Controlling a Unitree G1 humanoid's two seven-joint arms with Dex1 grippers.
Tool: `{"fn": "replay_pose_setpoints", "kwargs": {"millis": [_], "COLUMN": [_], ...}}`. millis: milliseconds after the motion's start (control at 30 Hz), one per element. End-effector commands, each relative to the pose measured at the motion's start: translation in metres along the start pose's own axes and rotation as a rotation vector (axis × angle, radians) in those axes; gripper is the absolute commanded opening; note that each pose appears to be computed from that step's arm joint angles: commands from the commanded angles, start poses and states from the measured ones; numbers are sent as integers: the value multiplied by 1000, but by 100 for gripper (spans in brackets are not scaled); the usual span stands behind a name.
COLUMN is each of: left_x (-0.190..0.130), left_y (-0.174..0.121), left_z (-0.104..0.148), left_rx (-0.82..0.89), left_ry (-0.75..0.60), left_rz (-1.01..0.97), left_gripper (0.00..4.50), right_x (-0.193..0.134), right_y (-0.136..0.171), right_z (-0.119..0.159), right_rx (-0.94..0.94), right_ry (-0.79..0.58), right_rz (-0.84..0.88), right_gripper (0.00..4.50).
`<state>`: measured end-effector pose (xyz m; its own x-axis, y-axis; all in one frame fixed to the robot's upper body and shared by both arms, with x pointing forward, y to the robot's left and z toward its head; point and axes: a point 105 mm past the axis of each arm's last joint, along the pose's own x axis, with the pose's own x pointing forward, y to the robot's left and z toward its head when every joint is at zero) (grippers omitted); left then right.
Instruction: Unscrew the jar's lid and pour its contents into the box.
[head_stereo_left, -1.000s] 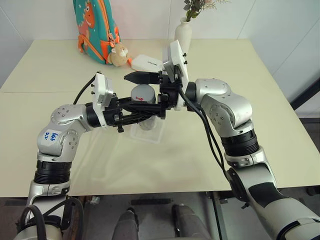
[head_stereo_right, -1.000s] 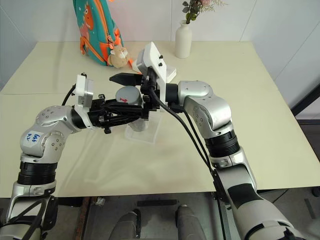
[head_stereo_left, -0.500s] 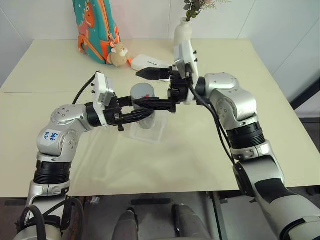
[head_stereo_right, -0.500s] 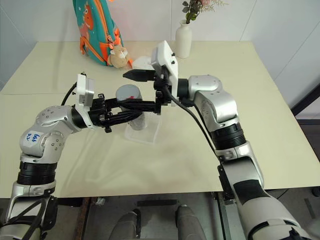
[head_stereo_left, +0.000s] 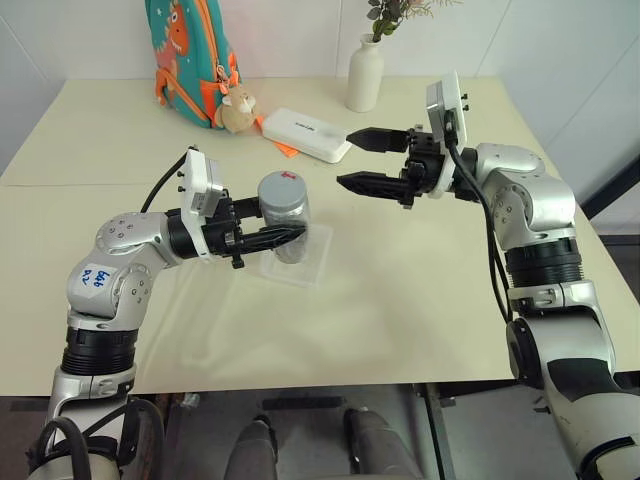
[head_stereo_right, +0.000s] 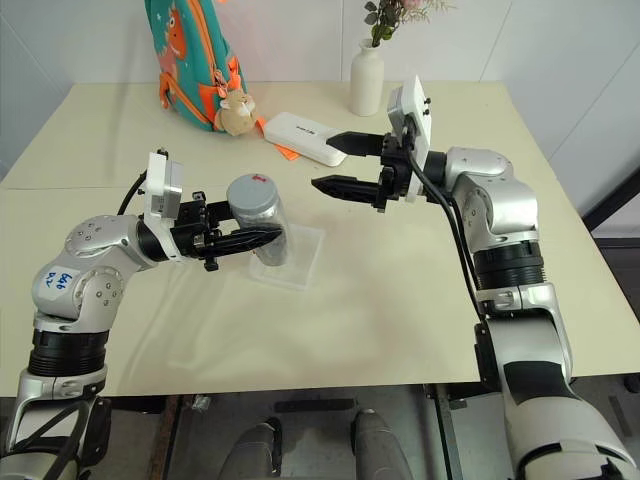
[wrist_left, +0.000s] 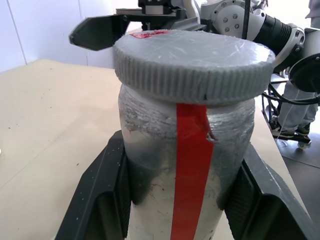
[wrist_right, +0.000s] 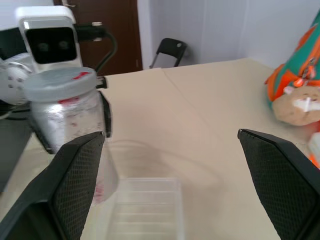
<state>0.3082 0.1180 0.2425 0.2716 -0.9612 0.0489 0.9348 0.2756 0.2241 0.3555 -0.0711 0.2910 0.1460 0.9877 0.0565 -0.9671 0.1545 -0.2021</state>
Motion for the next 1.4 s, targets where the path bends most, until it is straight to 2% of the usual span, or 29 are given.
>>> {"fn": "replay_pose_setpoints", "kwargs": {"millis": [33,133,267,500,633,1000,1400], "left_x": [0,-1,1,3,3,1,-1], "left_y": [-3,-4,-3,-4,-2,-6,-5], "left_z": [10,9,8,7,8,5,4], "left_rx": [36,33,21,13,14,7,13], "left_ry": [-19,-16,-19,-22,-26,-14,-13], "left_rz": [-13,-12,-6,-6,-1,-18,-2], "left_gripper": [195,195,195,195,195,195,195], "right_x": [9,27,56,78,89,80,57], "right_y": [18,33,46,61,64,45,37], "right_z": [35,45,39,22,21,26,18], "right_rx": [-30,-14,20,-79,-101,-120,-121], "right_ry": [-109,-153,-148,-47,-48,-81,-46], "right_rz": [80,114,102,131,127,85,112], "right_gripper": [448,448,448,448,448,448,448]}}
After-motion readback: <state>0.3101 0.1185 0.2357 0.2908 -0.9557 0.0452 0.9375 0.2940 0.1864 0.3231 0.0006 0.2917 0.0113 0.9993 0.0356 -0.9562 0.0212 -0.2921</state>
